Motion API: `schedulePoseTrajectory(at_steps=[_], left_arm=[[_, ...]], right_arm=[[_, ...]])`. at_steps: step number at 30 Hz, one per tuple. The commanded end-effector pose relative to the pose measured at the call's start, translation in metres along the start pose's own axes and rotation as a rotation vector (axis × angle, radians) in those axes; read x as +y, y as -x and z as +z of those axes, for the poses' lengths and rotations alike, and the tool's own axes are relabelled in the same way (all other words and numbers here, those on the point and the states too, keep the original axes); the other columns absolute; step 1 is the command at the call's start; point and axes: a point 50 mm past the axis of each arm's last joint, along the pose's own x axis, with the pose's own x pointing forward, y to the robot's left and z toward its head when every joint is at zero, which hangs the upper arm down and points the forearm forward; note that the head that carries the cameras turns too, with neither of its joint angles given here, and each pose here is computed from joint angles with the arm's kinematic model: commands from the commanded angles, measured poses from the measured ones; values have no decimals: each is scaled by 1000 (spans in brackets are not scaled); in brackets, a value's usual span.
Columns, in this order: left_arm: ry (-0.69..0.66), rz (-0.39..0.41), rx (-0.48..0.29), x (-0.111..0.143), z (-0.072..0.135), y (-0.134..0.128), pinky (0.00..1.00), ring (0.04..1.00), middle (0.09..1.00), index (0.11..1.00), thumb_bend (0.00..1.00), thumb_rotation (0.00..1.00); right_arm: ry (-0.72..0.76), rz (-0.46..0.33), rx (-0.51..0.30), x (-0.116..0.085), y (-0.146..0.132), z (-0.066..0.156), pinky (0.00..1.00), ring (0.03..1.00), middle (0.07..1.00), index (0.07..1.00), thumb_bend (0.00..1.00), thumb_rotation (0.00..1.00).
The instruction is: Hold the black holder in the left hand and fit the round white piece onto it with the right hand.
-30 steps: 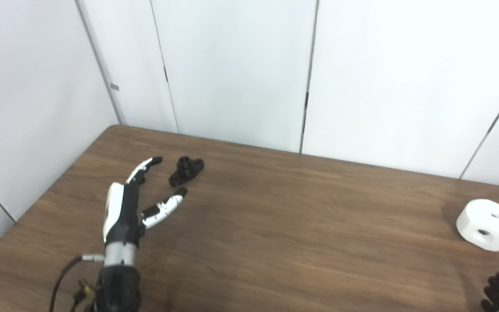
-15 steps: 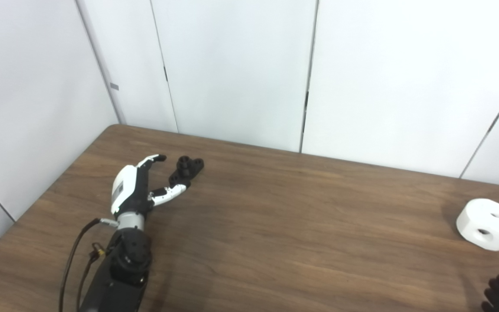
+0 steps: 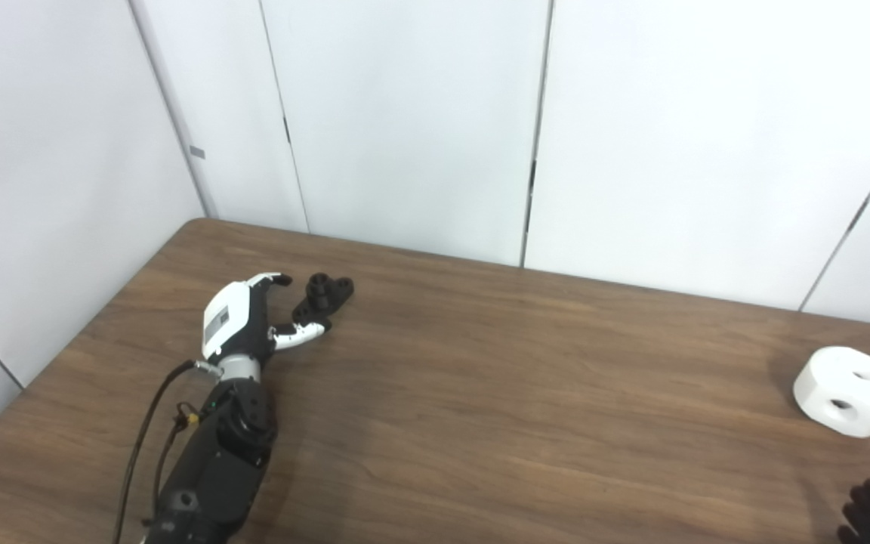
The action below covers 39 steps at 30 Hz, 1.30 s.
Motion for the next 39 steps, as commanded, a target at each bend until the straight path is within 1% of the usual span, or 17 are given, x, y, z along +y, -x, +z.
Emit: schedulePoseTrajectory(at_steps=[1,3,7,12,15,21,27,33,39], left_arm=[[-24,80,-68,20,20,-20,924,940,884,750,898,226],[-24,78,-67,20,22,-22,934,941,882,748,893,221],[-9,70,-78,20,23,-25,915,936,878,745,886,210],[-13,63,-81,17,24,-26,908,930,867,719,884,202],[-24,56,-72,15,23,-28,918,931,863,700,874,198],[-25,61,-61,12,23,-29,937,939,849,633,863,164],[-53,66,-35,12,21,-28,931,936,836,605,847,131],[-119,52,-5,14,18,-29,934,931,833,610,845,144],[-157,56,-7,16,16,-29,925,921,832,598,867,127]], right_arm=[[-37,-7,76,4,15,-19,1000,1000,1000,1000,569,1000],[-37,-7,74,4,15,-19,1000,1000,1000,1000,570,1000],[-22,-11,78,5,15,-18,1000,1000,1000,1000,569,1000],[-17,-12,81,5,15,-17,1000,1000,1000,1000,575,1000],[-10,-12,81,5,16,-17,1000,1000,1000,1000,582,1000],[-16,-14,85,5,16,-16,1000,1000,1000,1000,580,1000],[-11,-15,86,4,16,-16,1000,1000,1000,1000,581,1000],[-12,-15,78,4,15,-14,1000,1000,1000,1000,585,1000],[-16,-18,80,3,15,-15,1000,1000,1000,1000,590,1000]])
